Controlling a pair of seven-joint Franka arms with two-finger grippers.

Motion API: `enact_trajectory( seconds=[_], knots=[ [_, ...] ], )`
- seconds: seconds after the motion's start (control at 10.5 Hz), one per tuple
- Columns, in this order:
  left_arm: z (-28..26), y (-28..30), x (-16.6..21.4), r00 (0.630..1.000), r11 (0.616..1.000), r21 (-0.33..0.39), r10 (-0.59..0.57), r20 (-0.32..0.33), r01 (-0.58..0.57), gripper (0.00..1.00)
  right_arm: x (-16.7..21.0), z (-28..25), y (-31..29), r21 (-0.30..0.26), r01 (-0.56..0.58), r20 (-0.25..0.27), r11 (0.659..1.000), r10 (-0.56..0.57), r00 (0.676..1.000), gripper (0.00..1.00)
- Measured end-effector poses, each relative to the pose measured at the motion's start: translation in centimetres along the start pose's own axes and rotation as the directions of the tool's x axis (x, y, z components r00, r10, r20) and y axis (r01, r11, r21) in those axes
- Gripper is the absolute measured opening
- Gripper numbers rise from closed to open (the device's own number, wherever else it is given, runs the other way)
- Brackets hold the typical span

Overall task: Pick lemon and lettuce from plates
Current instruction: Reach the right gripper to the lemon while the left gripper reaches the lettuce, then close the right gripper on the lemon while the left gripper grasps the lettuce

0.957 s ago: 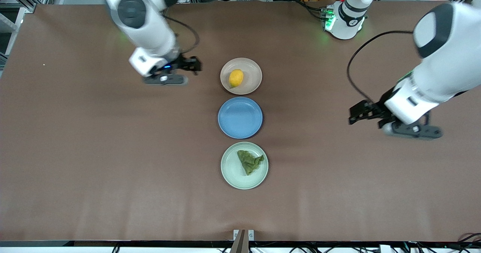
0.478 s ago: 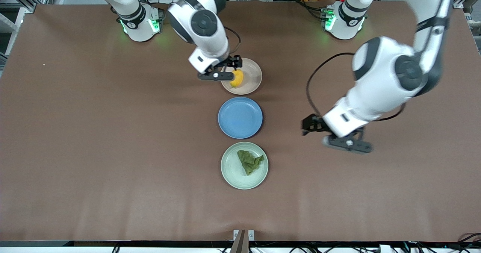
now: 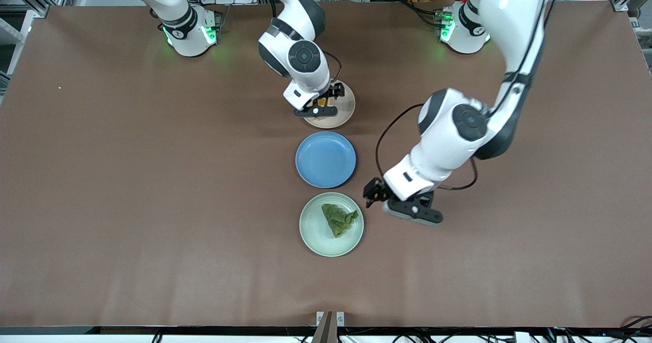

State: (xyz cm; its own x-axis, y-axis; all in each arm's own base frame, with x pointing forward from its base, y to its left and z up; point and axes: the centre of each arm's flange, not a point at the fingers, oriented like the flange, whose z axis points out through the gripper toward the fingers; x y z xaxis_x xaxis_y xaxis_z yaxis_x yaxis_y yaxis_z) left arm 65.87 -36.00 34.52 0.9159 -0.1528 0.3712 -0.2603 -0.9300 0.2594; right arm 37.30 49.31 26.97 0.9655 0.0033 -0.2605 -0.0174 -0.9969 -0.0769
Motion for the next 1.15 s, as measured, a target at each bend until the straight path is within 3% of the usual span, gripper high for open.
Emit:
enact_trajectory(
  seconds=[0.38,1.15],
  knots=[
    [7.1,1.9,-2.5,0.994,0.999,-0.036,0.026,-0.111,-0.031,1.0,-0.4,3.7,0.7,0.001,-0.105,0.006,0.994,0.105,0.994,1.0],
    [14.6,3.3,-5.4,0.992,0.997,-0.055,0.049,-0.12,-0.056,1.0,-0.2,7.2,0.7,-0.001,-0.146,0.029,0.989,0.146,0.989,0.98]
  ],
)
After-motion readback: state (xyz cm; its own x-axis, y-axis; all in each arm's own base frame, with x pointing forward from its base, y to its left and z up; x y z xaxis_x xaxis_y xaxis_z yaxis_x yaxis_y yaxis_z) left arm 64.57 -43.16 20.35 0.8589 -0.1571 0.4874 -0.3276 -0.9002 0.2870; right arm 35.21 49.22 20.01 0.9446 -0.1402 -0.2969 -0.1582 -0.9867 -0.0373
